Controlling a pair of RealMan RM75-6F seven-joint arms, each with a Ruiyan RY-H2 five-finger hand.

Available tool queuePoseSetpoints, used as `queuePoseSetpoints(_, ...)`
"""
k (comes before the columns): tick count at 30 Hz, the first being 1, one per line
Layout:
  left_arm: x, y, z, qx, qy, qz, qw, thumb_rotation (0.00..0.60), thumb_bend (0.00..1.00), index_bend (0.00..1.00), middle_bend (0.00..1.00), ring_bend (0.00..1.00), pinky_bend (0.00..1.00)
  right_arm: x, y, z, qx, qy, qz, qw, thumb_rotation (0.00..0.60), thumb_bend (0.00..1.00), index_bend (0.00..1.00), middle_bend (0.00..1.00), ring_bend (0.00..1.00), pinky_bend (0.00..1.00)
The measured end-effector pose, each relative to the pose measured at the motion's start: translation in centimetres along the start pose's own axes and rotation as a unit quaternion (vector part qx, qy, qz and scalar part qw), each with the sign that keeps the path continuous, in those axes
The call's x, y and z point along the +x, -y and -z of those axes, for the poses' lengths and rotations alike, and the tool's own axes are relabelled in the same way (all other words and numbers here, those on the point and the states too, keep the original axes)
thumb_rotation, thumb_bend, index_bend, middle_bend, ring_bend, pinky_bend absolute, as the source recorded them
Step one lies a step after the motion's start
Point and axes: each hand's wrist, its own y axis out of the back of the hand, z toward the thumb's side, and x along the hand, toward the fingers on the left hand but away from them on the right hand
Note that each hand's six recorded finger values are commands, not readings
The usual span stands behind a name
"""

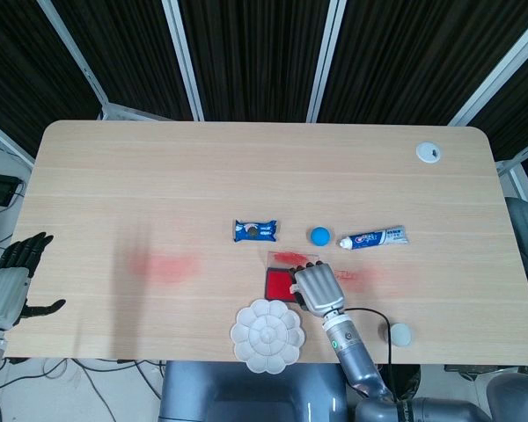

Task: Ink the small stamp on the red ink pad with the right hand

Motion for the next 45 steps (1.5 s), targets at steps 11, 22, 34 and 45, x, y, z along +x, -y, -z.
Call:
queuePoseSetpoints(11,0.1,0.0,0.1,-0.006,-0.002,0.004,1.0,0.6,0.0,0.0,0.0,0.0,0.0,-1.8,0.7,-1.1,0.0,0.009,0.01,0.9999,0.6,0.64,0.74,0.61,0.5,0.5)
queuePoseSetpoints(22,0.1,0.0,0.1,-0.009,-0.003,0.007,0.9999,0.6,0.0,0.0,0.0,0.0,0.0,-2.7,1.6,-1.6,-0.012,0.019,0.015,0.9996,0.6,0.64,0.74,0.61,0.5,0.5)
queuePoseSetpoints(34,0.1,0.1,0.1,-0.011,-0.005,0.009,0.9999,0.6,0.0,0.0,0.0,0.0,0.0,-3.0,2.5,-1.6,-0.013,0.025,0.016,0.9995,0.6,0.64,0.75,0.62,0.5,0.5)
queuePoseSetpoints(45,0.1,0.1,0.1,-0.01,-0.005,0.01,0.9999,0.6,0.0,0.0,0.0,0.0,0.0,-2.9,3.5,-1.1,-0.007,0.034,0.001,0.9994,0.6,0.64,0.75,0.62,0.5,0.5)
